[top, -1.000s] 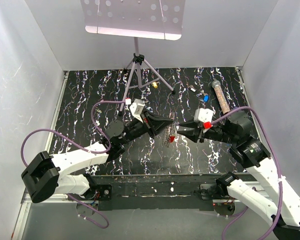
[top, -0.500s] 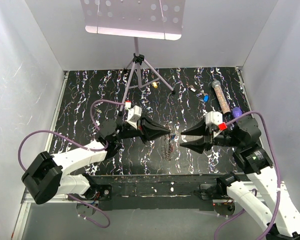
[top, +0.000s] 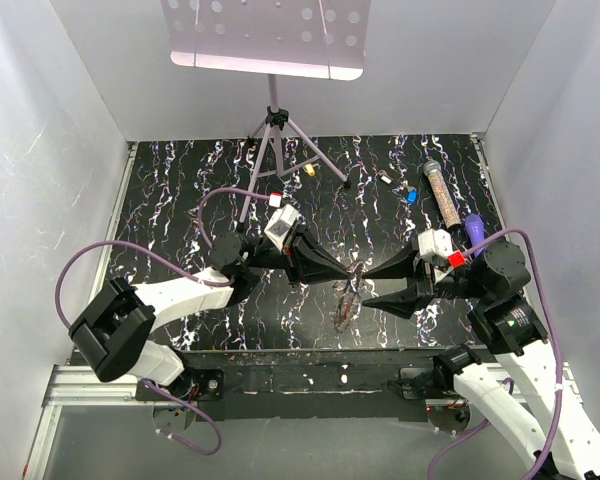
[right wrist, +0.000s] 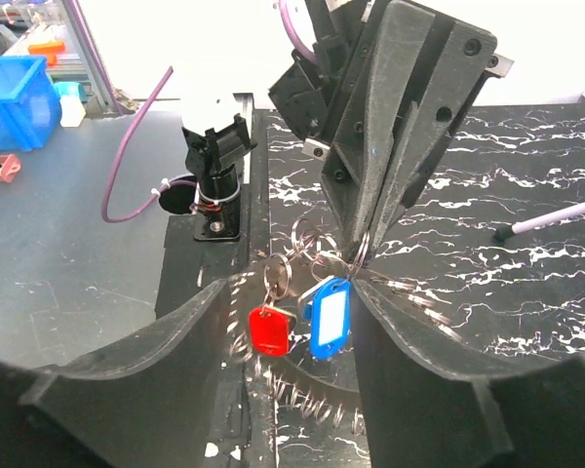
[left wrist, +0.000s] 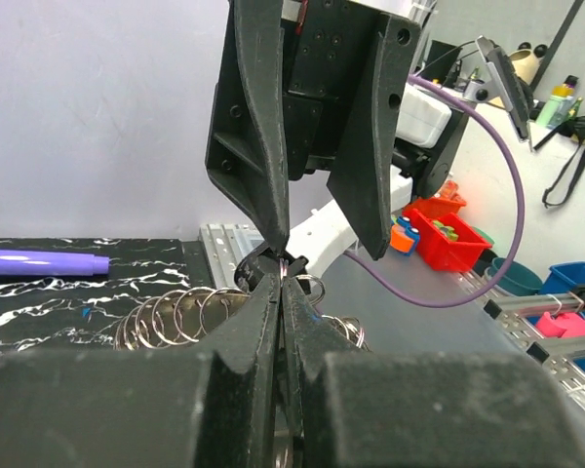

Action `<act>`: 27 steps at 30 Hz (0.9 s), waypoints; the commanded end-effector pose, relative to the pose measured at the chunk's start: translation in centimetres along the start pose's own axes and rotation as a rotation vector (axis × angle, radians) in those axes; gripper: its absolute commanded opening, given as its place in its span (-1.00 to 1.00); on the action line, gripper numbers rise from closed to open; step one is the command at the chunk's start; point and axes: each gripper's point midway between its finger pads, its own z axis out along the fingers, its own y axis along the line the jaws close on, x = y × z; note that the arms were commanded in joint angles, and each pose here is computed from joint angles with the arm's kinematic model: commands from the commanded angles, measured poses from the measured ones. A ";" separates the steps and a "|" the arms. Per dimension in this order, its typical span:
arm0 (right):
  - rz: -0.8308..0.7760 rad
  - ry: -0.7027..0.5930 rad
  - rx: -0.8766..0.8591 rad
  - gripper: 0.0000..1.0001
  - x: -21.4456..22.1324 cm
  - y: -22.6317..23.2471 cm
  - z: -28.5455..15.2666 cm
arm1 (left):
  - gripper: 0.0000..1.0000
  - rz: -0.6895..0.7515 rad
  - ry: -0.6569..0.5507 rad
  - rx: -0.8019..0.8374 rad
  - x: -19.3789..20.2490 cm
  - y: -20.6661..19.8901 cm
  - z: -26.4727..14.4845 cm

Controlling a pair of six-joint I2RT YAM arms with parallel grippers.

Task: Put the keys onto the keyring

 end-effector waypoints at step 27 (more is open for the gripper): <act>0.081 -0.076 0.116 -0.37 -2.0 -2.5 0.2 | -1.00 0.087 -0.095 0.139 -4.5 -2.6 1.2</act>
